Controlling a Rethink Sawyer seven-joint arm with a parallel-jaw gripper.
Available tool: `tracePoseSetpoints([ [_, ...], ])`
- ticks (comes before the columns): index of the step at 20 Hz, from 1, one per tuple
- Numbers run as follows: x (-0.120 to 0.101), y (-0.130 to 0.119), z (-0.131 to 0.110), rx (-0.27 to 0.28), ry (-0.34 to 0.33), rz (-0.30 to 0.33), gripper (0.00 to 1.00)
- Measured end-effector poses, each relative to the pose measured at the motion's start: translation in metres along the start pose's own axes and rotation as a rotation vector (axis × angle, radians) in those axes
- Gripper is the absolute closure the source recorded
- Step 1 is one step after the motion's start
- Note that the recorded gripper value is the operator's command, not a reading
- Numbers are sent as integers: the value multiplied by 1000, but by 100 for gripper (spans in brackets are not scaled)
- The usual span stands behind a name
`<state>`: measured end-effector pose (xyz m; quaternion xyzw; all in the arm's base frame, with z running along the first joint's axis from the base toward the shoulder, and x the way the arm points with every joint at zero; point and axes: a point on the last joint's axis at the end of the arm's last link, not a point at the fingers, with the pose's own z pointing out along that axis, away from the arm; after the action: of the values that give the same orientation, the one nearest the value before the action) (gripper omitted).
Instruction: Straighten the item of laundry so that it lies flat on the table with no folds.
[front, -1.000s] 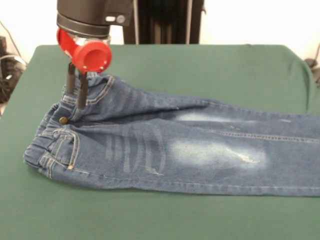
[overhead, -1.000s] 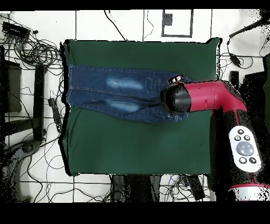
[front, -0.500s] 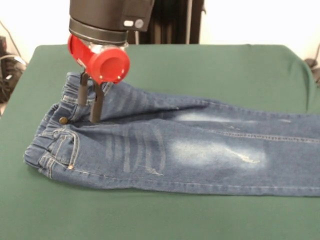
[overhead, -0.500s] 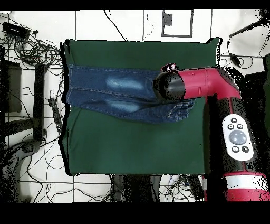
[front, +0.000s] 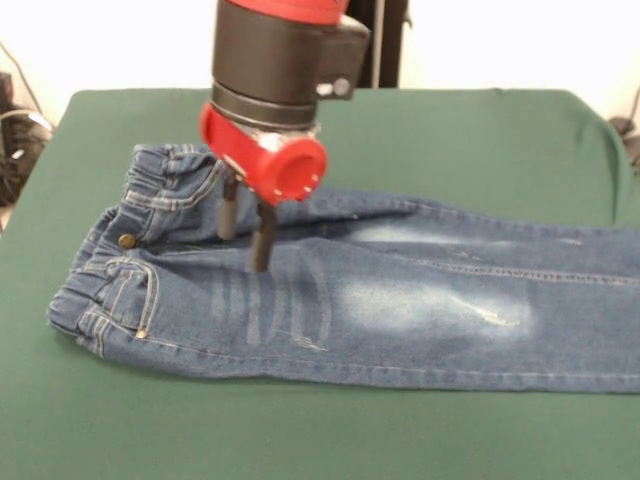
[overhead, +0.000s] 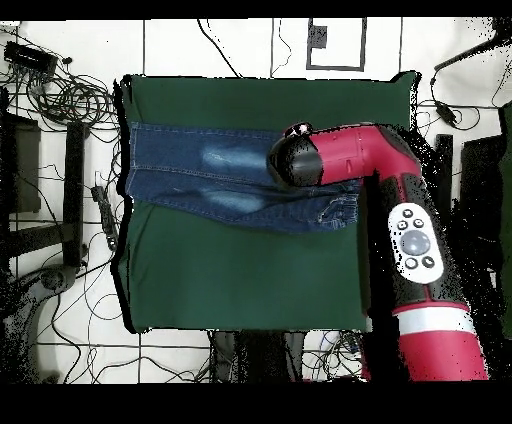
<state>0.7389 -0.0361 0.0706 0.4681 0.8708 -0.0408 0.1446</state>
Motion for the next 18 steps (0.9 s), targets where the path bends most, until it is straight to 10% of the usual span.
tracePoseSetpoints([
  [18, 61, -34, 44, 97, 86, -57, 0],
])
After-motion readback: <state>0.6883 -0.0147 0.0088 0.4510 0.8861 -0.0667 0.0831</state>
